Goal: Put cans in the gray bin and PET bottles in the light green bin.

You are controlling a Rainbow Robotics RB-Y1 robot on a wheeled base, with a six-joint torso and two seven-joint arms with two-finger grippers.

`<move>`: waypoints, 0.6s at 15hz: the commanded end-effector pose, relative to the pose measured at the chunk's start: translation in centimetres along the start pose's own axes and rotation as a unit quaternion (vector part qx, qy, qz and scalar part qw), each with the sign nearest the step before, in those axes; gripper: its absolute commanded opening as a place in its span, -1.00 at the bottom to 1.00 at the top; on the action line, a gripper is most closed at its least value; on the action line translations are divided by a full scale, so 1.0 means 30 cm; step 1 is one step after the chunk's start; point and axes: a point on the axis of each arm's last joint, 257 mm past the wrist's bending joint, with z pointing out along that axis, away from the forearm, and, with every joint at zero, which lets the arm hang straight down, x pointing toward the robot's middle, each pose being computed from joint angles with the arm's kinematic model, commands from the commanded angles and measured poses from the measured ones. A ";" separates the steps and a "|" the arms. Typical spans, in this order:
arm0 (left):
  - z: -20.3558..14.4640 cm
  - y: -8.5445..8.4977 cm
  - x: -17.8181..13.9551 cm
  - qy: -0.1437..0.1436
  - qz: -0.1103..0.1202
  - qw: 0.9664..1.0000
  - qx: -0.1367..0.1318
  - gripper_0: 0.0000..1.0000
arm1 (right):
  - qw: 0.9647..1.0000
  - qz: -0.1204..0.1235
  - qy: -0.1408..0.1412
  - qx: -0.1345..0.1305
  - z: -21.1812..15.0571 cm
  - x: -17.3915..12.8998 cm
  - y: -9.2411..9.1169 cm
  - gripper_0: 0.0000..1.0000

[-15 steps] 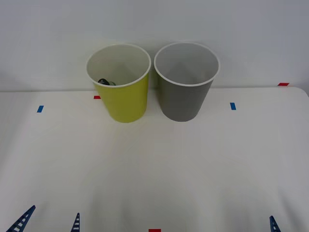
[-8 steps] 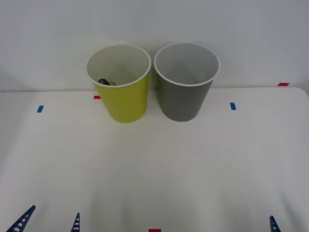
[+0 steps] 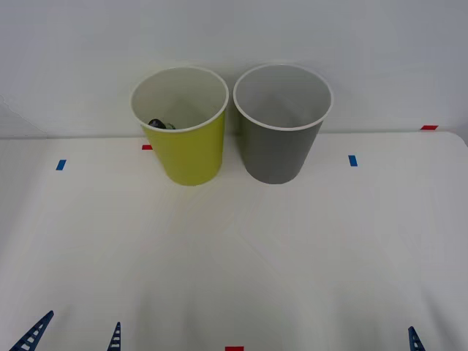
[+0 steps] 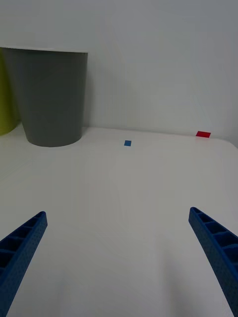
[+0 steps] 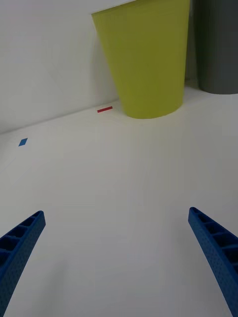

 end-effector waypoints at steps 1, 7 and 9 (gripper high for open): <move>0.000 0.000 0.000 0.000 0.000 1.000 0.000 1.00 | 1.000 0.000 0.000 0.000 0.000 0.000 0.000 1.00; 0.000 0.000 0.000 0.000 0.000 1.000 0.000 1.00 | 1.000 0.000 0.000 0.000 0.000 0.000 0.000 1.00; 0.000 0.000 0.000 0.000 0.000 1.000 0.000 1.00 | 1.000 0.000 0.000 0.000 0.000 0.000 0.000 1.00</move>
